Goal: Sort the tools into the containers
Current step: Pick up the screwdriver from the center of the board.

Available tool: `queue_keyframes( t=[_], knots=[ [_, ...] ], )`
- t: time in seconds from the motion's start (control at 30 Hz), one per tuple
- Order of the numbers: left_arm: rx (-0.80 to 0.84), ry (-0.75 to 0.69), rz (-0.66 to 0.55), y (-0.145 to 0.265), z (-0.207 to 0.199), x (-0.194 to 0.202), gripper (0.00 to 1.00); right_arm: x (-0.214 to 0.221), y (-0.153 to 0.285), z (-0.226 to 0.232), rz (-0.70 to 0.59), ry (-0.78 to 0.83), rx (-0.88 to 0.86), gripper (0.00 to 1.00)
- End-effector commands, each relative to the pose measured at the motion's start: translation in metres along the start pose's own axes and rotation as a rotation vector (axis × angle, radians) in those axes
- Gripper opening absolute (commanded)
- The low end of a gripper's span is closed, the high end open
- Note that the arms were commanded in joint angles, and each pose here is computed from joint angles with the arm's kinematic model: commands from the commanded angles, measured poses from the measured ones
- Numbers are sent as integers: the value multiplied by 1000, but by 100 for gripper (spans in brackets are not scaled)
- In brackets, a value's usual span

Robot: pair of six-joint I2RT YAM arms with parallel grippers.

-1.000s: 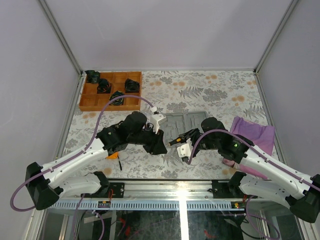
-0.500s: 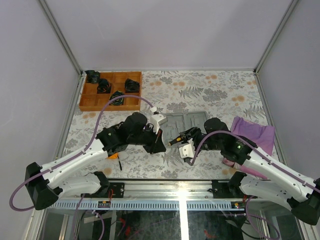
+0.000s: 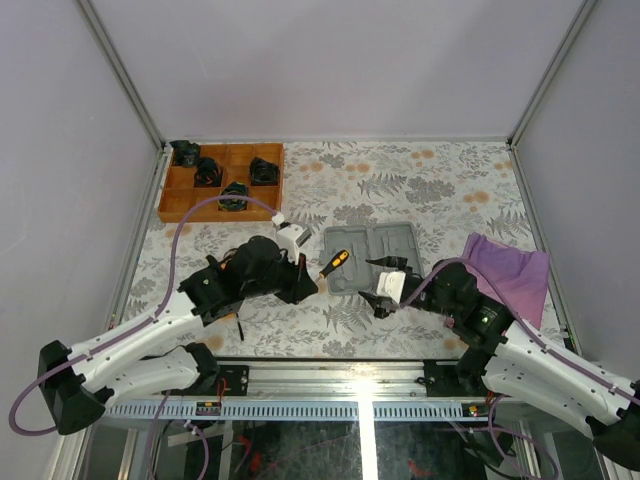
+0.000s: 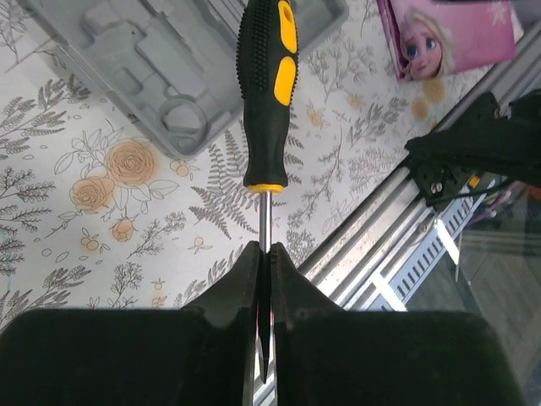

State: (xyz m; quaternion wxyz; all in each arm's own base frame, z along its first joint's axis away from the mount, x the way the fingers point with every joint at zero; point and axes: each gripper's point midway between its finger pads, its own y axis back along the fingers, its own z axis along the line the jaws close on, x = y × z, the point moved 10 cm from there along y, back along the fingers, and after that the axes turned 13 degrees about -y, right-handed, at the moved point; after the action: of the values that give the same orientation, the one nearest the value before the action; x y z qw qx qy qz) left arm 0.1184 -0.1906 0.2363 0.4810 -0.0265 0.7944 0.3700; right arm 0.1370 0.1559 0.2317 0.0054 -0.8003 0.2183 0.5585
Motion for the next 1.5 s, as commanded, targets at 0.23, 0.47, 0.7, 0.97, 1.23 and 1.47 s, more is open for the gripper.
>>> queue_keyframes(
  t=[0.23,0.47,0.7,0.97,1.23,1.47],
  knots=[
    [-64,84,-250,6,1,-18,0,-34,-21,-9,-303,-989,334,63],
    [-76,114,-291,5,1,-22,0,-49,-39,-23,-370,-1520,534,65],
    [-66,120,-317,2,1,-26,0,-57,-59,-29,-431,-1782,513,71],
    [-43,119,-317,-3,0,-25,0,-53,-76,-28,-466,-1894,451,69],
    [-16,115,-318,-4,-2,-24,0,-49,-92,-26,-457,-1969,389,61],
    [3,116,-317,-6,-2,-21,0,-44,-94,-25,-446,-1969,411,24]
  ],
)
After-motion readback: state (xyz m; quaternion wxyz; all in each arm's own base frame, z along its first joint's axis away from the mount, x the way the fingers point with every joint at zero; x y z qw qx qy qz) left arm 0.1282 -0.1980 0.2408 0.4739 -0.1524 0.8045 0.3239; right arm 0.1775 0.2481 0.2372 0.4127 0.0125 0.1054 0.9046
